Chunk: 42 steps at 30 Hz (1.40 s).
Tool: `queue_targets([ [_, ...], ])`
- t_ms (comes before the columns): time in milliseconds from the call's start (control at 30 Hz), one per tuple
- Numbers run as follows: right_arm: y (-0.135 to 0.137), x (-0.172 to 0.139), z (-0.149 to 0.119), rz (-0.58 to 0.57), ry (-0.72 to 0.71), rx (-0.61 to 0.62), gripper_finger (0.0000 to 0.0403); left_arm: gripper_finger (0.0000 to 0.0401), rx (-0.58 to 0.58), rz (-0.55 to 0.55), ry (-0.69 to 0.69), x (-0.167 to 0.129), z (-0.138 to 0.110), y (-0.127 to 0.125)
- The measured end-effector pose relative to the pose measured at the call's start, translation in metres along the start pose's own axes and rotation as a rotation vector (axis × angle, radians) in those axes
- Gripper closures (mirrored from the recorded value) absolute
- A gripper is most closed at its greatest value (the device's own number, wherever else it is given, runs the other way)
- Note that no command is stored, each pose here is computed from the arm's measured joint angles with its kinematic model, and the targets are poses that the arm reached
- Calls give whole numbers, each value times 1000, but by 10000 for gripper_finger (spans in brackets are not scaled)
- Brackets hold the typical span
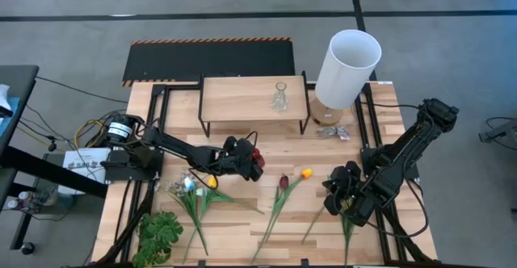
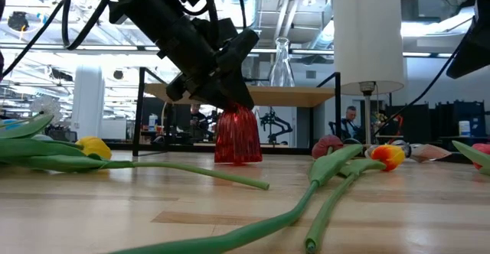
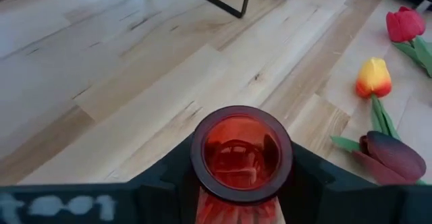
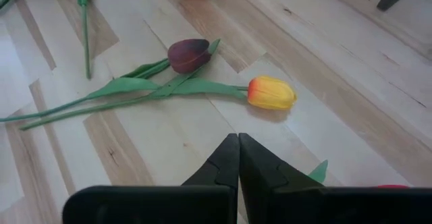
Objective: Pick and place flowers into a vace then onto a shelf
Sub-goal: Put the red vase on the shelf
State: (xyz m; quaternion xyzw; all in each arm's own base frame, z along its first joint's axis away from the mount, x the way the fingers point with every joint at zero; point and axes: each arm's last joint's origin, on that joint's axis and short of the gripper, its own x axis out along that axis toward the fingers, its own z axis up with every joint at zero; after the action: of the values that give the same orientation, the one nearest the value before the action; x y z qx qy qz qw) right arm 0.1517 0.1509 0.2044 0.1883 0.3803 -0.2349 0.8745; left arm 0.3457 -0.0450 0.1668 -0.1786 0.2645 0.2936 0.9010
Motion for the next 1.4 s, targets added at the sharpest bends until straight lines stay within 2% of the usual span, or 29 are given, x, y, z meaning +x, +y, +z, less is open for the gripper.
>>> queue_targets([
  [233, 0, 0, 0, 0, 0, 0, 403, 256, -14, -24, 2, -1, 0, -2],
  [567, 0, 0, 0, 0, 0, 0, 403, 271, -64, -222, 30, -4, 9, -17],
  [667, 0, 0, 0, 0, 0, 0, 403, 271, -32, -298, 31, -8, 19, -27],
  [833, 0, 0, 0, 0, 0, 0, 403, 269, 55, -493, 56, -19, 45, -49],
  [1000, 0, 0, 0, 0, 0, -1, 403, 269, 190, -624, 154, -35, 71, -64],
  [1133, 0, 0, 0, 0, 0, -2, 403, 270, 308, -564, 239, -51, 95, -66],
  [1400, 0, 0, 1, -6, -44, -3, 403, 270, 454, -280, 310, -88, 143, -50],
])
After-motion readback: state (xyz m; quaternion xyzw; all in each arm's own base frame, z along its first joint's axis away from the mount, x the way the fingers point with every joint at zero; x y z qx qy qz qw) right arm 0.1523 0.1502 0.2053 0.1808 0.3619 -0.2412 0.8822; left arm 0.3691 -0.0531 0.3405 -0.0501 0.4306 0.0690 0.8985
